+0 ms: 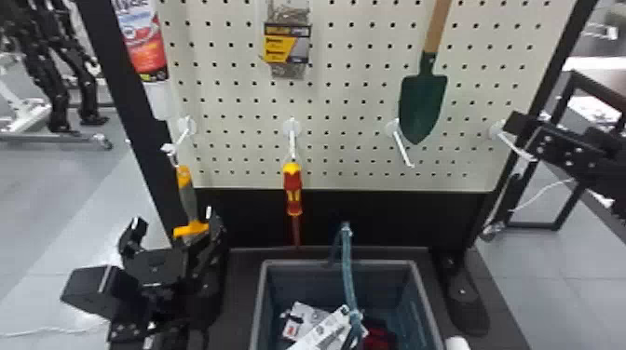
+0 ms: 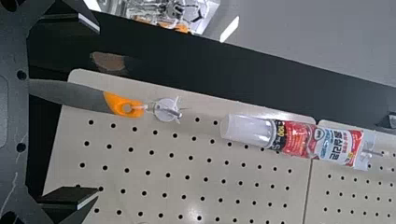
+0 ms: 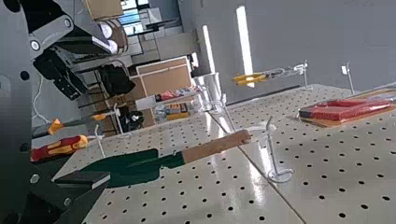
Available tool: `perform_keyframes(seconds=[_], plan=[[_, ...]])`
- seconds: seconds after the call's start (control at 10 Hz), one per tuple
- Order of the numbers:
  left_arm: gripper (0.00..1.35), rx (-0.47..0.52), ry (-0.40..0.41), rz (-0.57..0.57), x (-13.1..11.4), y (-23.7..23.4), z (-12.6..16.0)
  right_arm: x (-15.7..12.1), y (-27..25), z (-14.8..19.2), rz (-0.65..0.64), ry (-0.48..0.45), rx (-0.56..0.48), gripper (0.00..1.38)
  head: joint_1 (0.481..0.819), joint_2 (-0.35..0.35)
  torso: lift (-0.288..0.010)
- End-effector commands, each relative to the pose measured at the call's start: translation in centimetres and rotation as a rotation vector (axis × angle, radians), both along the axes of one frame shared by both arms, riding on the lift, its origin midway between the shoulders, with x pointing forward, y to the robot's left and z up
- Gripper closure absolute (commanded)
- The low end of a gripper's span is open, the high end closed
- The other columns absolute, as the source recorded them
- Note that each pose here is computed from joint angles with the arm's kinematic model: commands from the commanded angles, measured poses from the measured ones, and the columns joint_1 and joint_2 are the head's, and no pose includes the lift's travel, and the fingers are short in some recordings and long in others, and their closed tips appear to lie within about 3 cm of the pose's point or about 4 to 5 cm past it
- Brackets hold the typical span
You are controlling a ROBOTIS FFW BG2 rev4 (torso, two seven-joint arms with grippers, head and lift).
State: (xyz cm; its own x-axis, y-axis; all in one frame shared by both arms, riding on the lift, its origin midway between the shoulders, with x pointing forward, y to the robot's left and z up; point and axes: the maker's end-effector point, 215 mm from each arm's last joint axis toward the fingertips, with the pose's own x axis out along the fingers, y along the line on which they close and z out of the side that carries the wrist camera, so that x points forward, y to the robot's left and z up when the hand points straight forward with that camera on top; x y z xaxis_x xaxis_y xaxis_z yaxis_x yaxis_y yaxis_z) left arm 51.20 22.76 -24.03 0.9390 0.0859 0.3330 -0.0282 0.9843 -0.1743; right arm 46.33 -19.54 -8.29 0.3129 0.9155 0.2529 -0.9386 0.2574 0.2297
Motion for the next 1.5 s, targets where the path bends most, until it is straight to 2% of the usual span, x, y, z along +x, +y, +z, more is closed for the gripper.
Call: perform_keyframes(seconds=[0.0,1.4], plan=[[0.09,-0.005,0.003,0.001,-0.07,-0.04,-0.15,0.01,0.14,-0.05,0.005,0.005,0.007,0.32,0.549,0.000,-0.100],[0.09,-0.013,0.014,-0.009,-0.03,-0.57,-0.63,-0.06,0.42,-0.42,0.018,0.023,0.042,0.32,0.549,0.000,-0.100]])
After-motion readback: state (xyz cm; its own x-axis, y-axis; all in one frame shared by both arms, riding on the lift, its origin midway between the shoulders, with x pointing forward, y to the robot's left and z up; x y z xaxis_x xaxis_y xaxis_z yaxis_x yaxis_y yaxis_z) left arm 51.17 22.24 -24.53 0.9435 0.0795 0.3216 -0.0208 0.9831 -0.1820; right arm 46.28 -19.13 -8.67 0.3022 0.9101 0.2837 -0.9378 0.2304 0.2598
